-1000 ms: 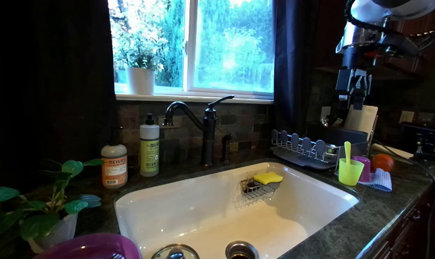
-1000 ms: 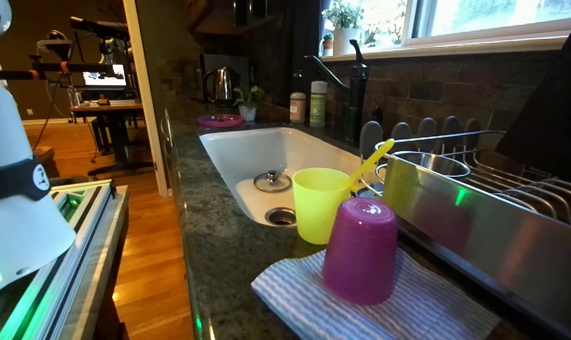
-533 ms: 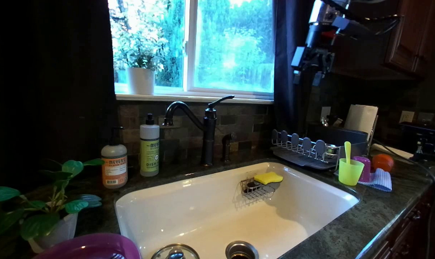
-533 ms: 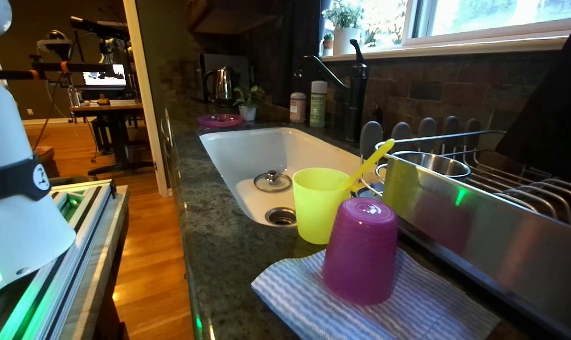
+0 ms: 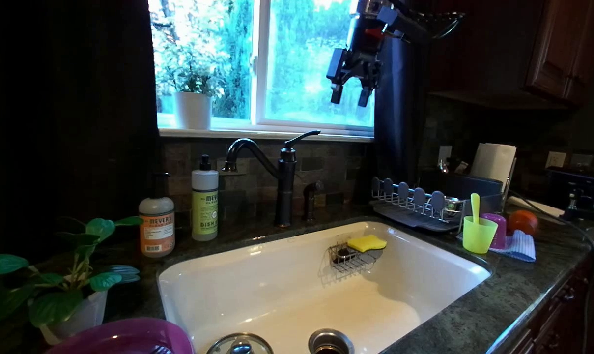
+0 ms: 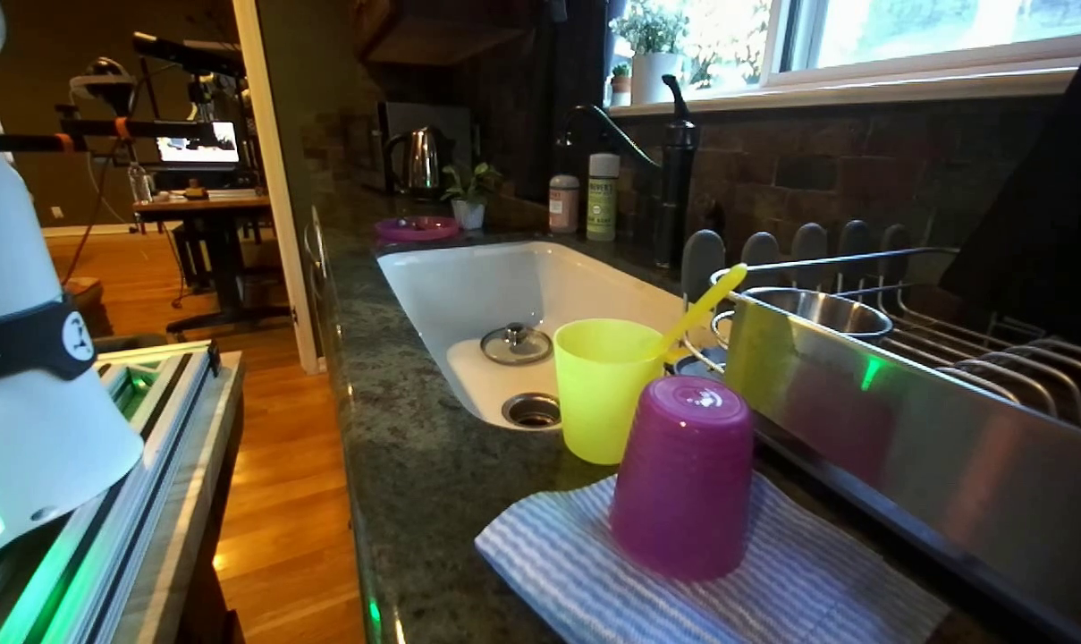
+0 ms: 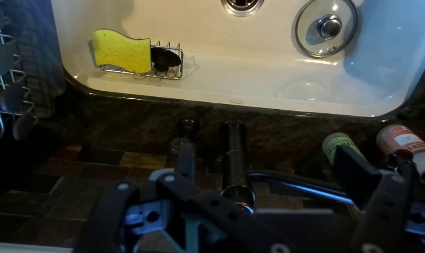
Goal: Move the kitchen faucet to the right
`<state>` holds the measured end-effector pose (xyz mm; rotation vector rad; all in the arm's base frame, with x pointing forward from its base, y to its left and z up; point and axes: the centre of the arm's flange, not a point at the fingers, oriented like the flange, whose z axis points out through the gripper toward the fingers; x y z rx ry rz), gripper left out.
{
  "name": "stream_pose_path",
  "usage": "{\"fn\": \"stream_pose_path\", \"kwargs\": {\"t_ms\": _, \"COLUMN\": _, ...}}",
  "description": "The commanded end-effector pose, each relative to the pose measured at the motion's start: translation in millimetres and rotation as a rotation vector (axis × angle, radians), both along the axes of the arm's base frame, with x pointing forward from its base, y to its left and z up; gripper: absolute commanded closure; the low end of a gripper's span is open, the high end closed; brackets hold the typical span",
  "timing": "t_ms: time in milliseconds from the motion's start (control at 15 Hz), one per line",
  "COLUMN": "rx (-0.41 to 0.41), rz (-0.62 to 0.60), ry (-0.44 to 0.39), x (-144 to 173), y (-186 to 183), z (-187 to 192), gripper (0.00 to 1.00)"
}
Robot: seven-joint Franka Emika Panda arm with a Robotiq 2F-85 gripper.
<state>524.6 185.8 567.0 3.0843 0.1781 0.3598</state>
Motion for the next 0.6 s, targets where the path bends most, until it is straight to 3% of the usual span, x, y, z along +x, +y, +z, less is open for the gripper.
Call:
{"fn": "stream_pose_path", "kwargs": {"t_ms": 0, "rx": 0.000, "rz": -0.005, "ry": 0.000, "x": 0.8, "y": -2.9, "z": 0.2, "gripper": 0.00}}
{"fn": "stream_pose_path", "kwargs": {"t_ms": 67, "rx": 0.001, "rz": -0.013, "ry": -0.003, "x": 1.8, "y": -7.7, "z": 1.6, "gripper": 0.00}}
{"fn": "stream_pose_path", "kwargs": {"t_ms": 133, "rx": 0.023, "rz": -0.106, "ry": 0.022, "x": -4.9, "y": -10.3, "z": -1.3, "gripper": 0.00}}
{"fn": "stream_pose_path", "kwargs": {"t_ms": 333, "rx": 0.057, "rz": -0.279, "ry": 0.056, "x": 30.3, "y": 21.9, "z": -2.5, "gripper": 0.00}}
{"fn": "stream_pose_path", "kwargs": {"t_ms": 533, "rx": 0.080, "rz": -0.447, "ry": 0.032, "x": 60.5, "y": 58.2, "z": 2.9, "gripper": 0.00}}
